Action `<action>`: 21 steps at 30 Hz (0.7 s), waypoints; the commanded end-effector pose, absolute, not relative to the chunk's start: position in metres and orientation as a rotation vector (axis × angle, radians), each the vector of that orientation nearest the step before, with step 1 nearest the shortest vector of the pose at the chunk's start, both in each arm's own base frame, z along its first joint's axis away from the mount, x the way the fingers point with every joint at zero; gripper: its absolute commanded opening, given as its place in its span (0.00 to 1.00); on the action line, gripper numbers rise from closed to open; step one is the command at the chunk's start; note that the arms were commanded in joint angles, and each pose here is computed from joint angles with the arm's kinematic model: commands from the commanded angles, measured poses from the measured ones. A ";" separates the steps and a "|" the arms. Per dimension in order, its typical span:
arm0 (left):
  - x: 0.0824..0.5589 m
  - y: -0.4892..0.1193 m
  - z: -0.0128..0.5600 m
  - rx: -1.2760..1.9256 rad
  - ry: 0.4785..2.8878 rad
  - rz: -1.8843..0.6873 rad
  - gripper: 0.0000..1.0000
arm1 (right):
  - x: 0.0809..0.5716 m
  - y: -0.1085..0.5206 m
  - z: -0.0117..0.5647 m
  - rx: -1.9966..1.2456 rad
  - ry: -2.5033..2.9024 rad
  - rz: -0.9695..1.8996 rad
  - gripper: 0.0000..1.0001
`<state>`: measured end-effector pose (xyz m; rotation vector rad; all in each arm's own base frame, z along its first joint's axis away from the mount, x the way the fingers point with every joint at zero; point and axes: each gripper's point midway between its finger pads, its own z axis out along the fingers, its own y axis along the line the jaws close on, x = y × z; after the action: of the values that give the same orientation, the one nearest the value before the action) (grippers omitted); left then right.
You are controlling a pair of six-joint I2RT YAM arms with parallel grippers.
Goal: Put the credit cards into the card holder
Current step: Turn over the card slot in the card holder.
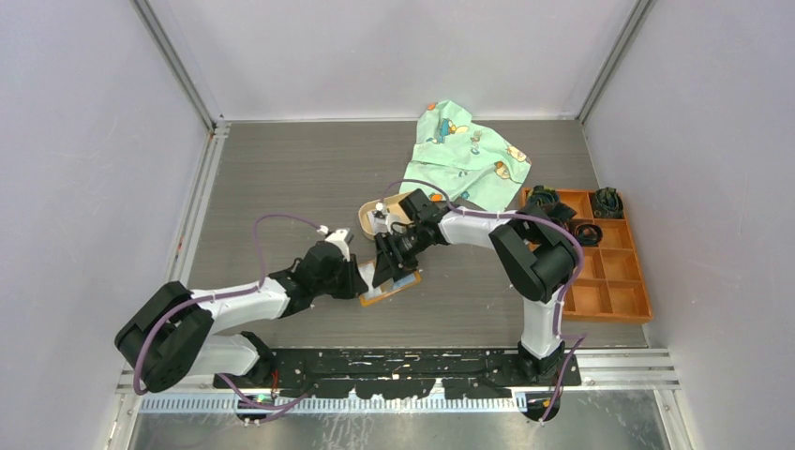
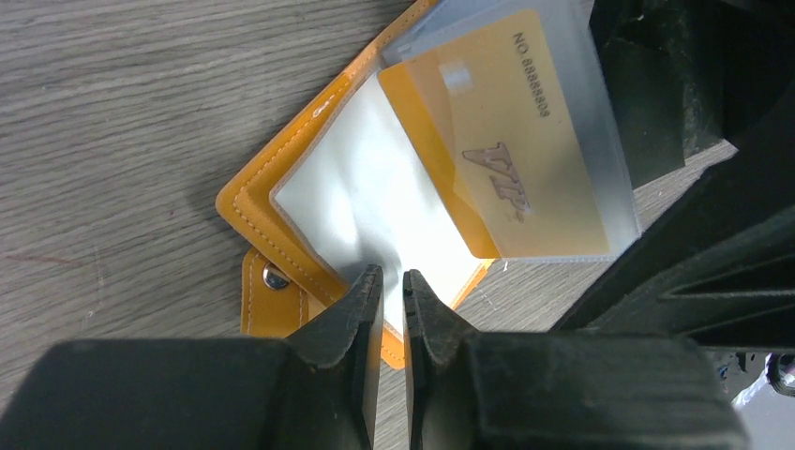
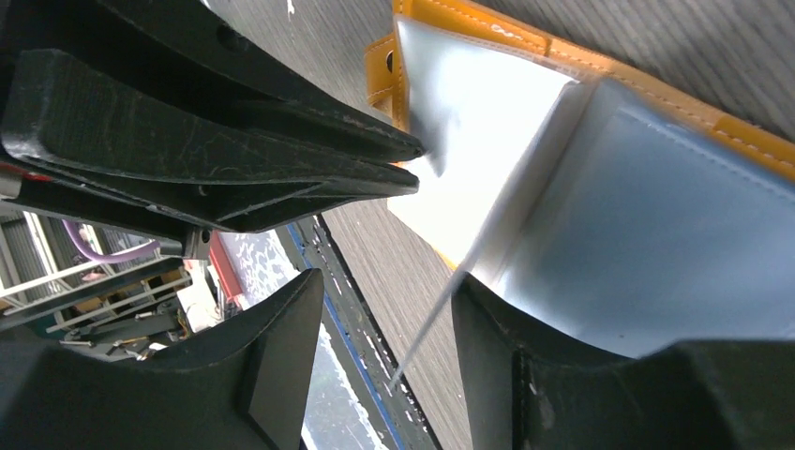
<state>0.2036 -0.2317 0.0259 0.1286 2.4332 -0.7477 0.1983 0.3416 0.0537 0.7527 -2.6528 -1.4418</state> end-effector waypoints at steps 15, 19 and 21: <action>0.214 -0.238 0.019 0.145 2.449 -0.739 0.15 | 0.198 0.355 0.087 0.884 -2.638 -1.541 0.58; 0.212 -0.231 0.019 0.135 2.454 -0.723 0.15 | 0.199 0.356 0.081 0.856 -2.634 -1.529 0.58; 0.209 -0.226 0.021 0.127 2.453 -0.715 0.15 | 0.200 0.355 0.079 0.834 -2.631 -1.529 0.58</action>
<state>0.2131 -0.2420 0.0266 0.1305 2.4280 -0.7846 0.1922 0.3458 0.0632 0.8054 -2.6431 -1.4517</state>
